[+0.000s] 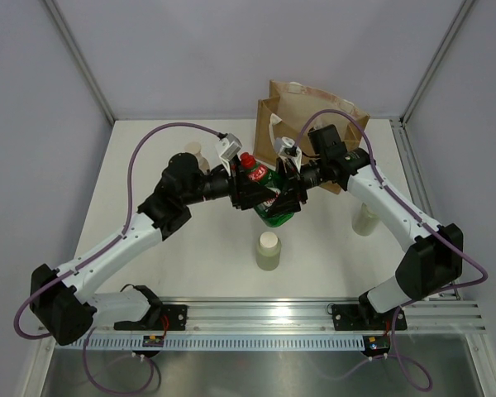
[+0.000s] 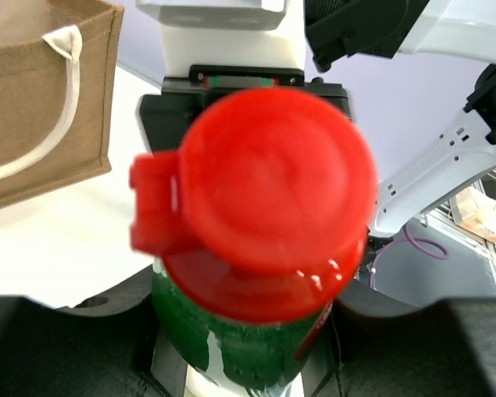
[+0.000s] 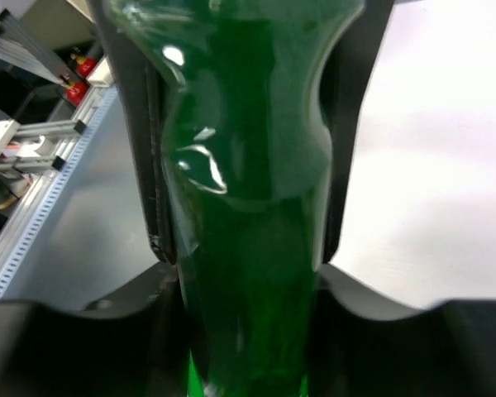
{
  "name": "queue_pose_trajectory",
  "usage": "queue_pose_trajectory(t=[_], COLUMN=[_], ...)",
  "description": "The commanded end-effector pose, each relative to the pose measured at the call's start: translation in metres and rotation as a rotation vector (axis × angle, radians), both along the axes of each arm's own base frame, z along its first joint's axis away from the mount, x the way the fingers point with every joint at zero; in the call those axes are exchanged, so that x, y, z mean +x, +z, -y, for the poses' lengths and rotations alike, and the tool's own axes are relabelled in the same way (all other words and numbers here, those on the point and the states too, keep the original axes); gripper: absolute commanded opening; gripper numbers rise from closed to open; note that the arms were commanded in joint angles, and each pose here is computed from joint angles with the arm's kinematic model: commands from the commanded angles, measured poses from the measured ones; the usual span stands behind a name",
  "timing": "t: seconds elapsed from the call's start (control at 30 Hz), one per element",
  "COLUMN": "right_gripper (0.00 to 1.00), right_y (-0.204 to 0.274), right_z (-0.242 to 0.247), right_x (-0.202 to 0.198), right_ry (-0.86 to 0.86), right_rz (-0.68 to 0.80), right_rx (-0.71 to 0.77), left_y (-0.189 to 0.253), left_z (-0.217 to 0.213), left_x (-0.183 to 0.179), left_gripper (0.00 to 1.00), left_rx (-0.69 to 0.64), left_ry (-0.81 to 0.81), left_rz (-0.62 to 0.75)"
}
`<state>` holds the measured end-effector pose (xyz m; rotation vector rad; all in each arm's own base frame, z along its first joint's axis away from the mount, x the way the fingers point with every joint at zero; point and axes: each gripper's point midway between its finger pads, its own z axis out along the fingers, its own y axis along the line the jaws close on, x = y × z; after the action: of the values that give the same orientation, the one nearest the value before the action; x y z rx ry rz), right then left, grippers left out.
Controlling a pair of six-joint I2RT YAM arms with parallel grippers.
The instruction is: Place the personal care products into the canvas bag
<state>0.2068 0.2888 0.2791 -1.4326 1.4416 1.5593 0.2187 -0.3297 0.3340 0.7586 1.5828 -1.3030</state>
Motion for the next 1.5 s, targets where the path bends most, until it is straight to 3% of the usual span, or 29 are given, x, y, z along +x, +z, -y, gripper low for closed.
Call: queue_pose_trajectory(t=[0.0, 0.03, 0.07, 0.13, 0.17, 0.37, 0.57, 0.73, 0.93, 1.03, 1.13, 1.27, 1.47], right_gripper=[0.12, 0.01, 0.0, 0.0, 0.0, 0.0, 0.0, 0.0, 0.0, 0.0, 0.0, 0.0, 0.0], right_y=[0.014, 0.015, 0.016, 0.018, 0.019, 0.034, 0.052, 0.091, 0.142, 0.15, 0.135, 0.086, 0.024], right_z=[0.001, 0.001, 0.001, 0.002, 0.002, 0.012, 0.023, 0.054, 0.121, 0.148, 0.164, 0.164, 0.165], right_x=[-0.006, -0.005, -0.003, -0.005, -0.003, 0.008, 0.032, 0.085, 0.195, 0.244, 0.29, 0.316, 0.294], right_ry=[0.007, 0.0, -0.006, -0.009, -0.016, -0.082, -0.184, -0.388, -0.915, -1.132, -1.243, -1.193, -1.032], right_rz=[0.009, 0.015, 0.013, 0.013, 0.019, 0.044, 0.064, 0.167, 0.342, 0.421, 0.421, 0.416, 0.412], right_rx=[0.02, 0.014, 0.011, 0.004, 0.002, 0.011, 0.03, 0.056, -0.023, -0.064, -0.147, -0.28, -0.464], left_y=[0.088, 0.086, 0.087, 0.079, 0.077, 0.076, 0.072, 0.063, 0.021, -0.002, -0.035, -0.066, -0.104], left_z=[-0.012, -0.013, -0.016, -0.019, -0.021, -0.036, -0.047, -0.09, -0.107, -0.108, -0.112, -0.11, -0.094], left_x=[0.004, 0.005, 0.004, 0.008, 0.009, 0.024, 0.032, 0.05, 0.025, 0.006, -0.01, -0.028, -0.049], left_gripper=[0.16, 0.24, 0.38, 0.51, 0.64, 0.91, 0.96, 0.99, 0.99, 0.99, 0.99, 0.99, 0.99], left_rx=[-0.213, -0.211, -0.215, -0.205, -0.201, -0.156, -0.097, 0.038, 0.156, 0.161, 0.18, 0.174, 0.191], left_ry=[0.057, 0.071, 0.078, 0.109, 0.124, 0.242, 0.307, 0.541, 0.511, 0.453, 0.429, 0.373, 0.235], left_rz=[0.226, 0.217, 0.218, 0.202, 0.196, 0.208, 0.216, 0.254, 0.204, 0.136, 0.046, -0.035, -0.111])
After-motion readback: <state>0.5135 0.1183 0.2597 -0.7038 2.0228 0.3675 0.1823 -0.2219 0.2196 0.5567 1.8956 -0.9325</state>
